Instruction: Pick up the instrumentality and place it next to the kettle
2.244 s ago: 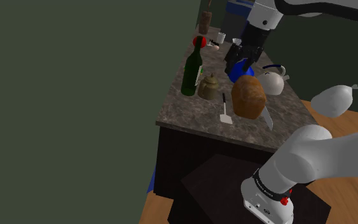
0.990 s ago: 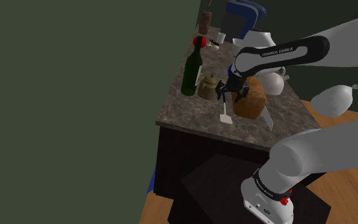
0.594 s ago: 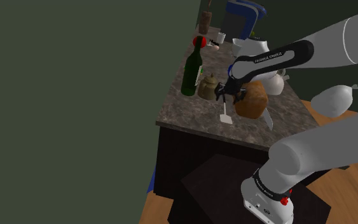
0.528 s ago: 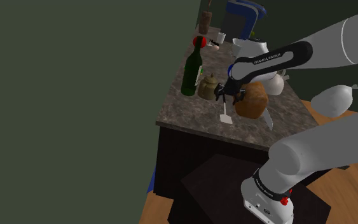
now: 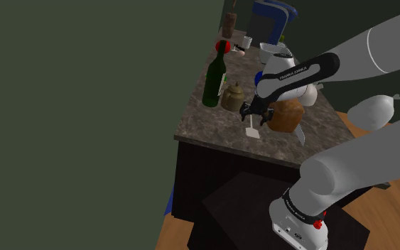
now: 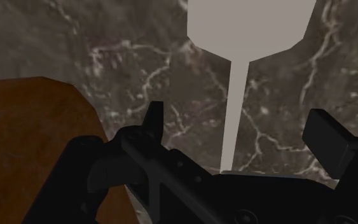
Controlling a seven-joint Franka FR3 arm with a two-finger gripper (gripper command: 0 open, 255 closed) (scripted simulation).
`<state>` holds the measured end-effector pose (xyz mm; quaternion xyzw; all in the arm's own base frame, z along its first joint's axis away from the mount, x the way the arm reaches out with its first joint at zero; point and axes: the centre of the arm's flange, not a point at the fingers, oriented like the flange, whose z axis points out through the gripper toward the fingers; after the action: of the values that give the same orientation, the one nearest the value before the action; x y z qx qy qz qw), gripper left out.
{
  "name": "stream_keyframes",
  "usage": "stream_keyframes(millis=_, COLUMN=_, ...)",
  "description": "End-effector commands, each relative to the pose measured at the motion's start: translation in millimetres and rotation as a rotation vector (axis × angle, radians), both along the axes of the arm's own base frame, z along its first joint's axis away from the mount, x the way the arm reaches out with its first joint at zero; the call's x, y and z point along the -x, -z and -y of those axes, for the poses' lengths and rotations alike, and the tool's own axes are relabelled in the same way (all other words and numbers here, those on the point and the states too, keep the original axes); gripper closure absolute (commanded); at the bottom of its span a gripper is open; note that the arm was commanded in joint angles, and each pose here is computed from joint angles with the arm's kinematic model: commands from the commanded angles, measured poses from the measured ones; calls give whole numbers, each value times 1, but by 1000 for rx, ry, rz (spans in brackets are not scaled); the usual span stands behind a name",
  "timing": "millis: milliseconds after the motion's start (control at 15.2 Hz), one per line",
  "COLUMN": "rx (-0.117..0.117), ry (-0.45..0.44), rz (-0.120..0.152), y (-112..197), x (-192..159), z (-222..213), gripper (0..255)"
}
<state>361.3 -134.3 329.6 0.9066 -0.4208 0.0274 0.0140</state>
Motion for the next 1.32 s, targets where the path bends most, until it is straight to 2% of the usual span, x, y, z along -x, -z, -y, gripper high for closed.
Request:
stream_keyframes(millis=0, rx=0, ry=0, rz=-1, y=1, x=0, z=0, gripper=0)
stream_keyframes(millis=132, rx=0, ry=0, rz=-1, y=1, x=0, z=0, gripper=0)
stream_keyframes(millis=198, rx=0, ry=0, rz=-1, y=1, x=0, z=0, gripper=255)
stream_keyframes(millis=792, rx=0, ry=0, rz=-1, y=1, x=0, z=0, gripper=255)
stream_keyframes(millis=1254, rx=0, ry=0, rz=-1, y=-36, x=0, z=0, gripper=255)
